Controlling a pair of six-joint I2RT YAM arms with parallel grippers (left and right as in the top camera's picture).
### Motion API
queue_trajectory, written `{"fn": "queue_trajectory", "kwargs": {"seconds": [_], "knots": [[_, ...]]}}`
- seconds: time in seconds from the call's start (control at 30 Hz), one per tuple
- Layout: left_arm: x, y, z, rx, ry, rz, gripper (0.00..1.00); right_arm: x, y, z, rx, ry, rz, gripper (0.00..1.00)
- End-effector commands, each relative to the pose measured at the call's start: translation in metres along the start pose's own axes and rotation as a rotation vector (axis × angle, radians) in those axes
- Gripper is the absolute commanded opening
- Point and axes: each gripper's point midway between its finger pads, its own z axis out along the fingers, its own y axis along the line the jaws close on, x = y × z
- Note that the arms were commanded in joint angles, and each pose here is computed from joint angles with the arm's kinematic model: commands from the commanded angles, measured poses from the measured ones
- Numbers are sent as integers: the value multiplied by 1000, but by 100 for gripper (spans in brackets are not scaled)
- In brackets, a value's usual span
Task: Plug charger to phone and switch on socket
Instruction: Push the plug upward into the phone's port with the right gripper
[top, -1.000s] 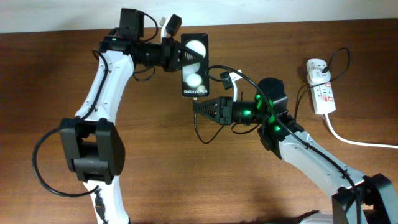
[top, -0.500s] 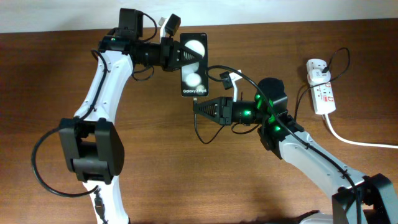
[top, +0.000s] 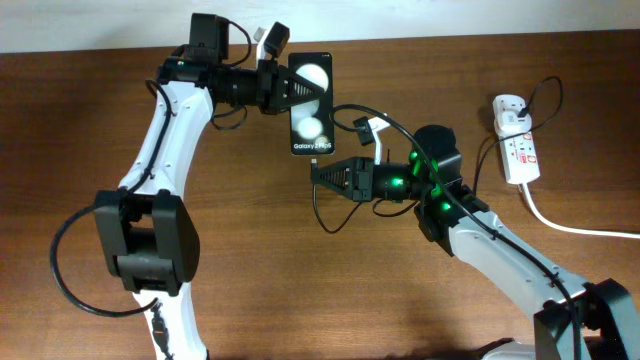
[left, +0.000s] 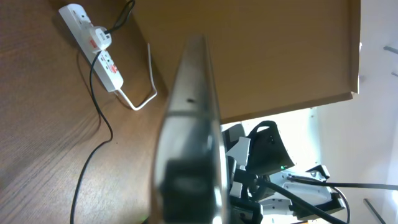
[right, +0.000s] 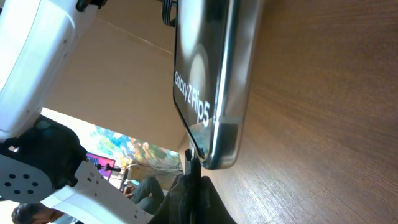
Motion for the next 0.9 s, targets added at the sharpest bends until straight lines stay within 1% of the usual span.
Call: {"fn": "queue_trajectory", "kwargs": {"seconds": [0.0, 0.87], "knots": [[0, -6, -2, 36, 2, 2, 0, -3, 0, -1, -2, -11, -21, 4], [2, -7, 2, 39, 11, 2, 0, -6, -6, -1, 17, -32, -17, 4]]}}
